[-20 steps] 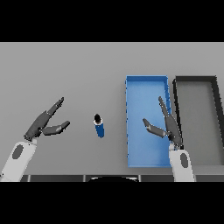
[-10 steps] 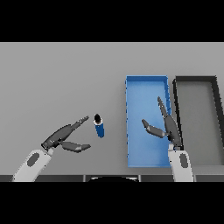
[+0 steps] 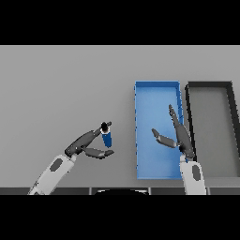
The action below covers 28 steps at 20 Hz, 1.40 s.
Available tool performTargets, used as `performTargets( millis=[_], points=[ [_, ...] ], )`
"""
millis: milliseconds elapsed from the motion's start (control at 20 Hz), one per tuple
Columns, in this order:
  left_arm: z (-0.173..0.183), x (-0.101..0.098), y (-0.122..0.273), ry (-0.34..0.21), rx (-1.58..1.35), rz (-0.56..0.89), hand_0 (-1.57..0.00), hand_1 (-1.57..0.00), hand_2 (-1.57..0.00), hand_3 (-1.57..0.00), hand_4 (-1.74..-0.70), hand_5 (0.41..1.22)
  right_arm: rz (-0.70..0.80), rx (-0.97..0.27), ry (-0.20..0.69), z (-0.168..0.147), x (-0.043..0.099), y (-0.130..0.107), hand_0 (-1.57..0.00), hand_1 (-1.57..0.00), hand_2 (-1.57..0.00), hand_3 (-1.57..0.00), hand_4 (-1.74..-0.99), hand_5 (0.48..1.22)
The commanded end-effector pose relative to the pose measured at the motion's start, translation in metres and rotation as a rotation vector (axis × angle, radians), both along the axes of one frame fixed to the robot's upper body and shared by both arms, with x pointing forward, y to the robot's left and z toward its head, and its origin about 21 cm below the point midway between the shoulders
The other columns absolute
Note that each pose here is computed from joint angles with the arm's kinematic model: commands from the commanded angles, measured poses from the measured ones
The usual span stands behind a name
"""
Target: Pick up the blue pipe and place it into the blue bin.
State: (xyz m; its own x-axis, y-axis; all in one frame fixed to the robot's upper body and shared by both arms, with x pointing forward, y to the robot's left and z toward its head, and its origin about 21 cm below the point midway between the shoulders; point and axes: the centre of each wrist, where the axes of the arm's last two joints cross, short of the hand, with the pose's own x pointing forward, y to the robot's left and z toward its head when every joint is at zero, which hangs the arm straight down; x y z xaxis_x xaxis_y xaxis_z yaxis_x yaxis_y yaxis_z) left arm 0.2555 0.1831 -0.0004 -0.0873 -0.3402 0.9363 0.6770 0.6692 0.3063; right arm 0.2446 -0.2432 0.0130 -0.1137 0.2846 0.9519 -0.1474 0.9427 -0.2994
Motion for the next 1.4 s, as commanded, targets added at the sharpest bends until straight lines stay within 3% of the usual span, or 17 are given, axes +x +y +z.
performTargets(
  millis=[0,100,250,400,550,600,700,800,900,1150,1350],
  points=[
    [-0.002,0.002,-0.001,0.0,-0.019,0.005,0.0,0.0,0.0,0.0,-1.13,0.493,0.001,-0.006,-0.018,0.002,-0.003,-0.004,0.0,0.0,0.0,0.0,-1.203,0.551],
    [-0.009,0.005,-0.007,0.013,-0.028,0.022,0.0,0.0,0.0,0.0,-1.14,0.497,-0.006,-0.004,-0.016,0.003,-0.002,-0.006,0.0,0.0,0.0,0.0,-1.202,0.549],
    [-0.017,0.01,-0.016,-0.023,-0.022,0.026,0.0,0.0,-0.01,0.0,-1.1,0.506,-0.004,-0.006,-0.005,0.003,-0.001,-0.008,0.0,0.0,0.0,0.0,-1.198,0.547],
    [-0.021,0.015,-0.026,-0.002,-0.097,0.017,0.0,0.0,-0.09,-0.04,-1.14,0.567,-0.002,-0.018,0.012,0.002,-0.003,-0.005,0.0,0.0,0.0,0.0,-1.188,0.55],
    [-0.021,0.018,-0.035,0.055,-0.178,0.018,-0.04,-0.25,-0.42,-0.35,-1.27,0.675,0.0,-0.017,-0.001,0.002,-0.002,-0.006,0.0,0.0,0.0,0.0,-1.196,0.56],
    [-0.024,0.017,-0.037,0.073,-0.2,0.02,-0.18,-0.41,-0.58,-0.59,-1.3,0.784,-0.002,-0.017,-0.001,0.003,-0.001,-0.004,0.0,0.0,0.0,0.0,-1.192,0.56],
    [-0.023,0.015,-0.045,0.062,-0.227,0.027,-0.65,-0.83,-0.94,-0.91,-1.45,0.941,-0.002,-0.014,-0.014,0.003,-0.003,-0.004,0.0,0.0,0.0,0.0,-1.189,0.562],
    [-0.023,0.012,-0.05,0.044,-0.231,0.019,-0.98,-1.1,-1.16,-1.11,-1.55,1.042,-0.003,-0.017,-0.007,0.002,-0.006,-0.006,0.0,0.0,0.0,0.0,-1.182,0.562],
    [-0.024,0.008,-0.053,0.042,-0.228,-0.002,-1.19,-1.27,-1.31,-1.26,-1.62,1.106,-0.009,-0.027,0.004,0.001,-0.004,-0.006,0.0,0.0,0.0,0.0,-1.178,0.561],
    [-0.025,0.003,-0.056,-0.012,-0.221,-0.004,-1.45,-1.47,-1.49,-1.47,-1.51,1.183,-0.015,-0.027,0.0,0.004,-0.001,-0.007,0.0,0.0,0.0,0.0,-1.171,0.558],
    [-0.003,0.001,-0.071,-0.108,-0.352,-0.039,-1.52,-1.53,-1.54,-1.53,-1.48,1.206,-0.016,-0.044,0.017,0.0,-0.001,-0.007,0.0,0.0,0.0,0.0,-1.154,0.55]
  ],
)
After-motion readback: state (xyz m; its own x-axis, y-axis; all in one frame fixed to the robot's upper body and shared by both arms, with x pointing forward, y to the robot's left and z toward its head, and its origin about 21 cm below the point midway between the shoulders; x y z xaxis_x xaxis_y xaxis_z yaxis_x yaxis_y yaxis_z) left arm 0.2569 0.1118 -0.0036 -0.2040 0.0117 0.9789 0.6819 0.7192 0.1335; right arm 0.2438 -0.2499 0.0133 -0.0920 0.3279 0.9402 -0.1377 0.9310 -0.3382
